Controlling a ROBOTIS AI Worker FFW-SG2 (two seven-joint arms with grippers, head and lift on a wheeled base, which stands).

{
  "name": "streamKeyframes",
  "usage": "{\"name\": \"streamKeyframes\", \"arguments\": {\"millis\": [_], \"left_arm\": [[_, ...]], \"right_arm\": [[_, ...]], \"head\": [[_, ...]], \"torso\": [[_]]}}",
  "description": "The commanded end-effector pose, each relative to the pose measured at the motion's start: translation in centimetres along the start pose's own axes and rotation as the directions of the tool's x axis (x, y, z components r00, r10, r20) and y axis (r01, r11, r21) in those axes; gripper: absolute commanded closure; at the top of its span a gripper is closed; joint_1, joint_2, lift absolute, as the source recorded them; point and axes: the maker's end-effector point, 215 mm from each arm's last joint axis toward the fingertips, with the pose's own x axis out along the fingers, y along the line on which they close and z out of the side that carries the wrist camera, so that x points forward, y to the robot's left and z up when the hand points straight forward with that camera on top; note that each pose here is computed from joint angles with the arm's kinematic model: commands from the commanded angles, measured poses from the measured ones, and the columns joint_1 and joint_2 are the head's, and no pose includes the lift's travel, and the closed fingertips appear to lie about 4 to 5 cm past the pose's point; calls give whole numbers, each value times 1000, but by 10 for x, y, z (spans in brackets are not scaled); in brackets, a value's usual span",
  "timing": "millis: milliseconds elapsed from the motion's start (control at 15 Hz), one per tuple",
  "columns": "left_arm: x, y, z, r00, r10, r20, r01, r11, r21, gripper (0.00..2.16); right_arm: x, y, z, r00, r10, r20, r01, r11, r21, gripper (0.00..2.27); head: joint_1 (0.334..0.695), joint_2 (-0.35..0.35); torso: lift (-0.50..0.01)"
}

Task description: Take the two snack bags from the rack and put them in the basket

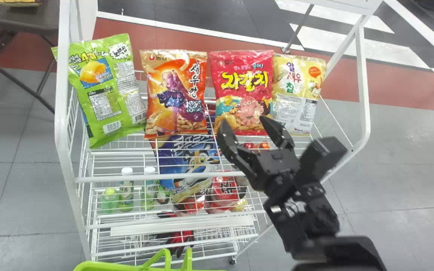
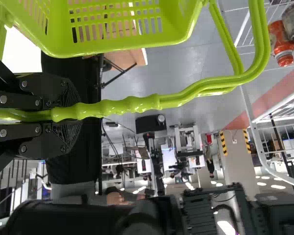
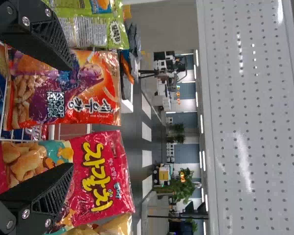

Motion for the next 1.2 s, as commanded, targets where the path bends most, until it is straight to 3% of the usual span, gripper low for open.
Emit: {"name": "streamKeyframes", "arguments": {"millis": [0, 400, 800, 1133], "left_arm": [[-6, 5, 3, 1000, 5, 15, -5, 1000, -17, 1497], [-12, 18, 4, 998, 53, 18, -52, 998, -23, 1497], [-8, 25, 11, 997, 73, 3, -73, 997, -18, 1497], [-10, 28, 9, 997, 76, 4, -76, 997, -24, 1497]], "right_arm": [[39, 0, -12, 1000, 6, -17, -6, 1000, -2, 124], [107, 17, -31, 998, 55, -43, -54, 998, 27, 124], [139, 50, -46, 990, 121, -77, -120, 993, 16, 124], [156, 66, -62, 979, 161, -127, -163, 987, -3, 120]], "head": [[695, -350], [695, -350], [695, -348], [695, -301]], "torso": [[-8], [-8], [-8], [-8]]}}
